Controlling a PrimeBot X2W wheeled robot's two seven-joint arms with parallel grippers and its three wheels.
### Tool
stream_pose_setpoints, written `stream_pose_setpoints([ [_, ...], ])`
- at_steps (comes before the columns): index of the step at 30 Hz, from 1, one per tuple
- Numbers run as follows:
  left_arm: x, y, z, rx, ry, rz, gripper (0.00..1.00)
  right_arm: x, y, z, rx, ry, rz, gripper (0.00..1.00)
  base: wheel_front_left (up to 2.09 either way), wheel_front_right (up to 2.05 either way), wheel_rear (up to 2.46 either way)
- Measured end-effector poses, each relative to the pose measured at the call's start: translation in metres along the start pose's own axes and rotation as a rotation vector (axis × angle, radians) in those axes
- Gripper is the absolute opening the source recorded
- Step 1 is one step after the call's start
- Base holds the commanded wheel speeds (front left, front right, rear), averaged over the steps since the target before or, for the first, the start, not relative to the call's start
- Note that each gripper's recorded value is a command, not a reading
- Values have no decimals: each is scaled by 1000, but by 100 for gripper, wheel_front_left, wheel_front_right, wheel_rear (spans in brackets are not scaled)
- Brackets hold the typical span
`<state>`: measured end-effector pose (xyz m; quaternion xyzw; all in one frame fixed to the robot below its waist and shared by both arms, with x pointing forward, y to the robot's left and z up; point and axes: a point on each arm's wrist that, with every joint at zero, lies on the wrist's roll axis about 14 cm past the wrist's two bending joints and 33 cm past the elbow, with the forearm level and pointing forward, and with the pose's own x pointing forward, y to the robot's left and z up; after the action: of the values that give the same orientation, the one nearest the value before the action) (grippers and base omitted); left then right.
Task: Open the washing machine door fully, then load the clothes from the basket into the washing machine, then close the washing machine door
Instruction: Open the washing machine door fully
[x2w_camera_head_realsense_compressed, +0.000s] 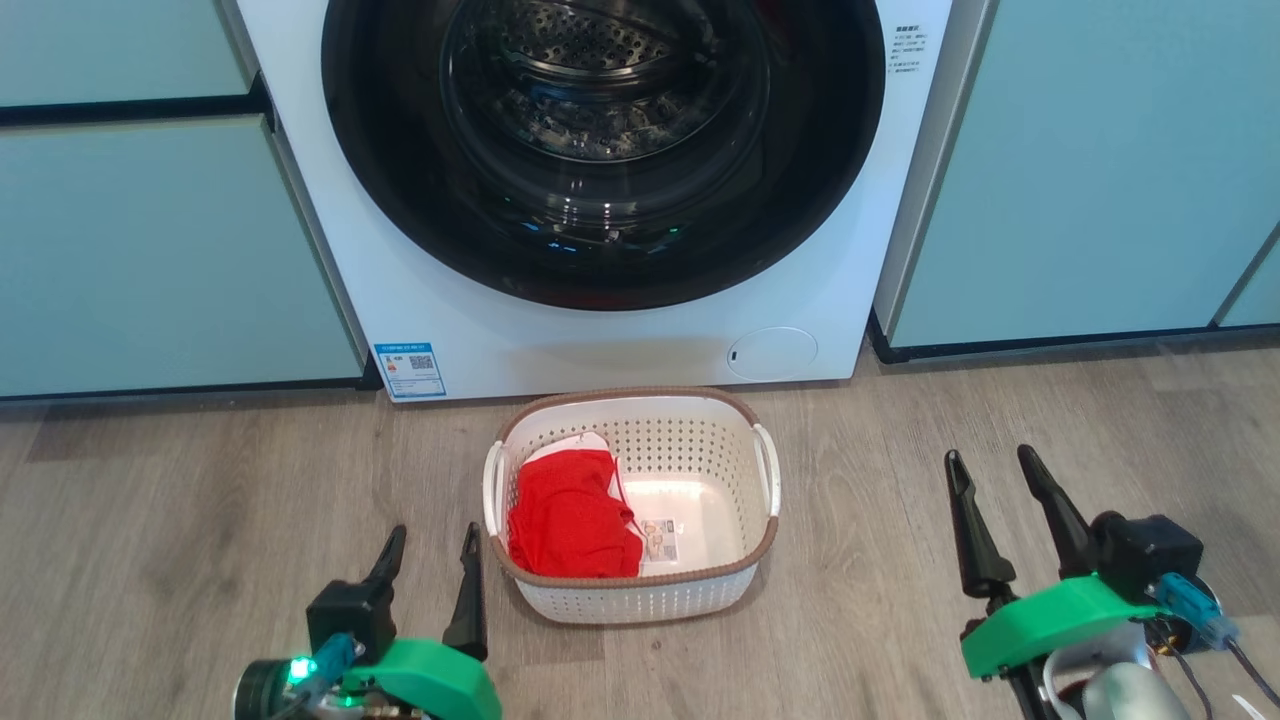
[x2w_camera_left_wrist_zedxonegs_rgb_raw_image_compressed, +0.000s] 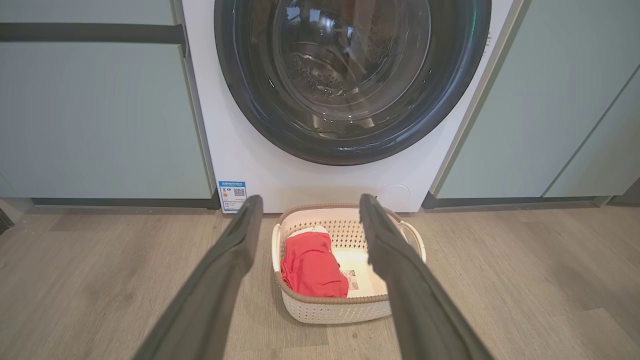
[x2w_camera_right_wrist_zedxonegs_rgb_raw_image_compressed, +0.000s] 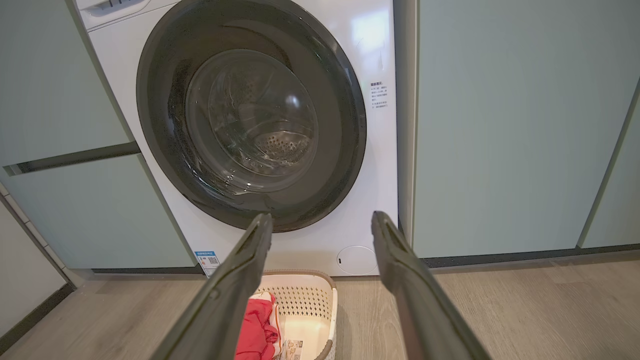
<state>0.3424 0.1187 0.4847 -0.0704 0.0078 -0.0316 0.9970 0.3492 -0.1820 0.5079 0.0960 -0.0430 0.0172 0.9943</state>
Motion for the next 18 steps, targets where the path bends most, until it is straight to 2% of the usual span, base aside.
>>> stream_pose_setpoints([
  [8,1,-2,0,-2,0,-10,100,-1,-1,0,0,0,-3,100,37,37,-73],
  [18,1,-2,1,0,-3,-11,100,0,0,3,-1,-8,-1,100,107,107,-214],
])
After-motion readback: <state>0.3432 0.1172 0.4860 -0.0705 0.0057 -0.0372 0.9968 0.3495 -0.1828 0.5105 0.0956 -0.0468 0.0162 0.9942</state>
